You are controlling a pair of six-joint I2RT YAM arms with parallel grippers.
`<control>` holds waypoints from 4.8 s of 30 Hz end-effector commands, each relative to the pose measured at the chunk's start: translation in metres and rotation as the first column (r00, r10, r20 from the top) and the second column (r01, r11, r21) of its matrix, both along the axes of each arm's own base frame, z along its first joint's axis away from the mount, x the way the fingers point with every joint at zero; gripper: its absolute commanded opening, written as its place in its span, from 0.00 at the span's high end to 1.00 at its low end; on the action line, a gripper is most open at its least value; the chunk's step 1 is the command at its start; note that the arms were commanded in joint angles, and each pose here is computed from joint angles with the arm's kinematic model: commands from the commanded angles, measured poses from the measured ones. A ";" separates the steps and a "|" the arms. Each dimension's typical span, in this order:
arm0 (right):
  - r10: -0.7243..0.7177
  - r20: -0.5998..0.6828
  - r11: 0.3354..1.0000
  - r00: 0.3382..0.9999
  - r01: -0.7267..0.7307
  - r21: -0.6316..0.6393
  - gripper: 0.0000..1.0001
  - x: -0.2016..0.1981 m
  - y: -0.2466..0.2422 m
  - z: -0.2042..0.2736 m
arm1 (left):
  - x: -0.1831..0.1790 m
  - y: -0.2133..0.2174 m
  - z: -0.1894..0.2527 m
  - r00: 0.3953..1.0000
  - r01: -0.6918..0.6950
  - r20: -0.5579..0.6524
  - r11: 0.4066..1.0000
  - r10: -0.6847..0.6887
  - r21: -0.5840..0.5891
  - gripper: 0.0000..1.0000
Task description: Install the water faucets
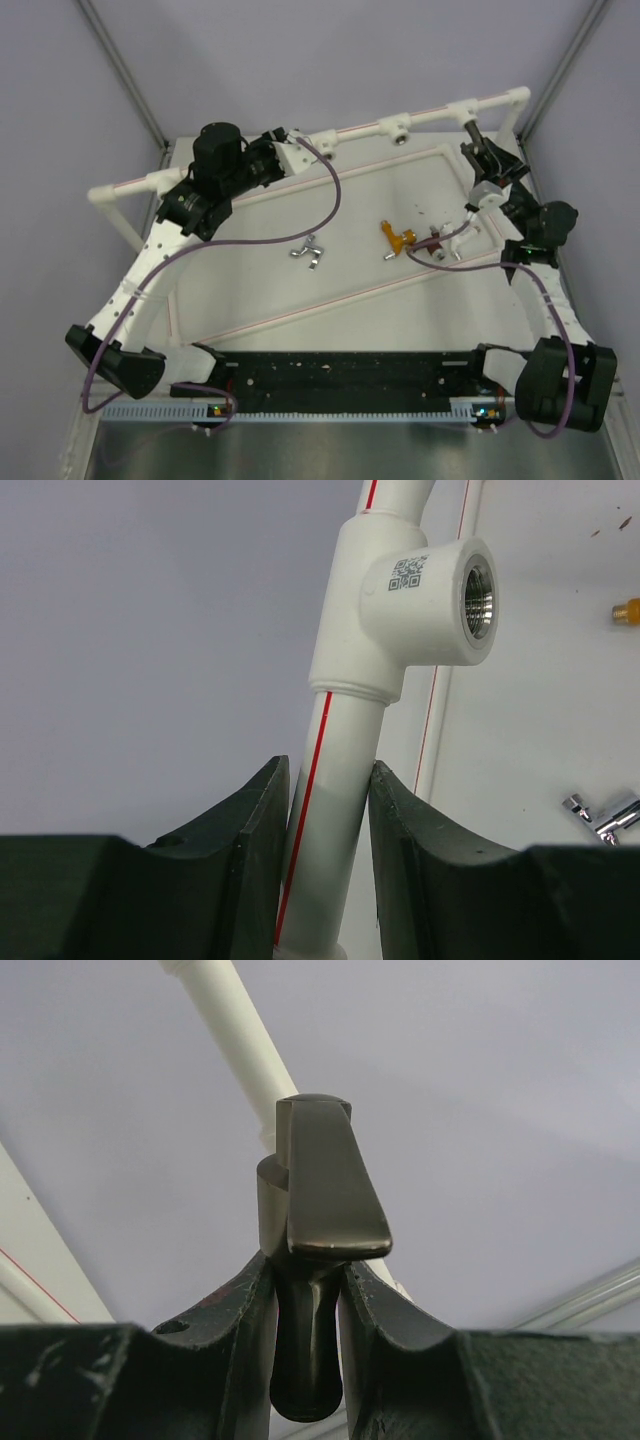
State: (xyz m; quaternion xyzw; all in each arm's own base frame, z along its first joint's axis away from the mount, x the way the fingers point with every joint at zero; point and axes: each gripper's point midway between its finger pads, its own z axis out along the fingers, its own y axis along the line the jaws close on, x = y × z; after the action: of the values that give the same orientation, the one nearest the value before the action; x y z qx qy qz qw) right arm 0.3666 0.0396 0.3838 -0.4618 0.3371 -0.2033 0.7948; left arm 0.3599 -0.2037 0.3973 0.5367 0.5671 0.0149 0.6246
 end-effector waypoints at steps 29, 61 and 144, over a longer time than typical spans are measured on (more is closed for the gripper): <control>0.186 -0.147 0.867 0.972 -0.092 0.490 1.00 0.000 0.003 0.015 | -0.020 -0.018 -0.008 0.992 0.097 -0.075 0.995 -0.099 -0.035 1.00; 0.369 -0.010 -0.249 0.929 0.109 0.962 1.00 0.015 -0.039 -0.015 | -0.022 -0.021 -0.011 0.992 0.102 -0.076 0.994 -0.104 -0.028 1.00; 0.116 -0.465 0.464 0.878 0.366 0.807 0.01 -0.080 -0.014 0.005 | -0.019 -0.018 -0.004 0.996 0.079 -0.047 0.996 -0.081 -0.035 1.00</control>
State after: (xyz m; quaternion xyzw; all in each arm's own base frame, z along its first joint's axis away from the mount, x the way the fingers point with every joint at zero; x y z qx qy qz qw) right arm 0.2903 0.0308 0.3900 0.1954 0.5295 0.2533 0.7857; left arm 0.3582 -0.2081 0.4003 0.5383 0.5612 0.0151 0.6286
